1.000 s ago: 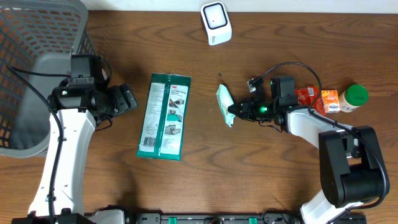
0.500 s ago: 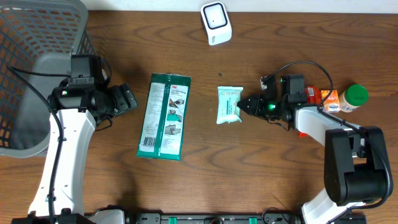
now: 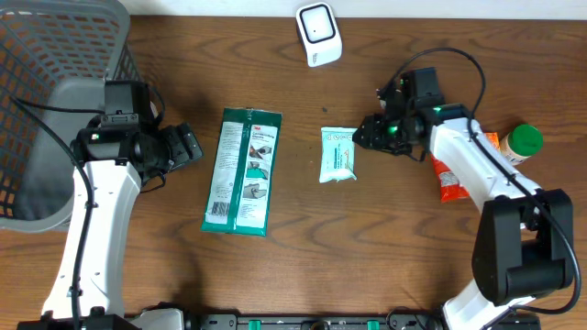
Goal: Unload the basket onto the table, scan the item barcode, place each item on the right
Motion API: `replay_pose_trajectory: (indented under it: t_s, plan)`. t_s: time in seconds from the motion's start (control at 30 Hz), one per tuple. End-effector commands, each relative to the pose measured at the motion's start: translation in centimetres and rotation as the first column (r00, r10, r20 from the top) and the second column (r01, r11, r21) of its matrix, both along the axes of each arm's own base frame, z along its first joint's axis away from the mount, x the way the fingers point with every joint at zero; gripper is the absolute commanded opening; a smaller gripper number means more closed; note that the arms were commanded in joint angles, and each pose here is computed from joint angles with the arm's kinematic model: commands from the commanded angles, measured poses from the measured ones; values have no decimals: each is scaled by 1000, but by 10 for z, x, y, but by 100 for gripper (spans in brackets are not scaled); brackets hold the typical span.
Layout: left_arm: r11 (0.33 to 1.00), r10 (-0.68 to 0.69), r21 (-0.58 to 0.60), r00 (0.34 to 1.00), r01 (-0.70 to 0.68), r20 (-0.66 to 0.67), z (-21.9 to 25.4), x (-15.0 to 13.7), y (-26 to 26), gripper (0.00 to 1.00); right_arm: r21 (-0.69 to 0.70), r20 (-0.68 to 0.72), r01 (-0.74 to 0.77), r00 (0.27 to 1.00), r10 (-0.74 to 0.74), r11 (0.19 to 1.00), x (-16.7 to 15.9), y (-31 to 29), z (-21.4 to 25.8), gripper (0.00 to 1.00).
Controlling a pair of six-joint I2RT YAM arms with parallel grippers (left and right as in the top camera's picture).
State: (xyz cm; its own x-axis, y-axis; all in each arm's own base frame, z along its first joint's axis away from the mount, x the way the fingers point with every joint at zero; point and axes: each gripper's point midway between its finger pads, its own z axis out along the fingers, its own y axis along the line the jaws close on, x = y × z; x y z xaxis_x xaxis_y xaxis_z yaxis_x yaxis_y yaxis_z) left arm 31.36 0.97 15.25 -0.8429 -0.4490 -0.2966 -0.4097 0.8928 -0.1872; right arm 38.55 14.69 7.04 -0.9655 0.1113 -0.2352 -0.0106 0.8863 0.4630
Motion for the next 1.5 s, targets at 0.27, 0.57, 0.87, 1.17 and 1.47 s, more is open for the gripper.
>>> replay_pose_trajectory:
  t_s: [0.27,0.57,0.87,1.17,1.47]
  plan:
    - [1000,1,11,1000,-1,4,2,-1,3,95,-182,24,-14,1000,18,983,-3,21,-48,52]
    - [1000,1,11,1000,-2,3,2,-1,3,95,-327,63,78,996,-61,942,-6,21,-56,54]
    - [1000,1,11,1000,-1,3,2,-1,3,95,-325,29,137,990,-135,936,-9,16,-70,57]
    - [1000,1,11,1000,-1,4,2,-1,3,95,-327,-15,107,993,-118,939,-15,20,-86,34]
    - [1000,1,11,1000,-2,3,2,-1,3,95,-301,54,112,993,-101,947,-3,10,-53,1]
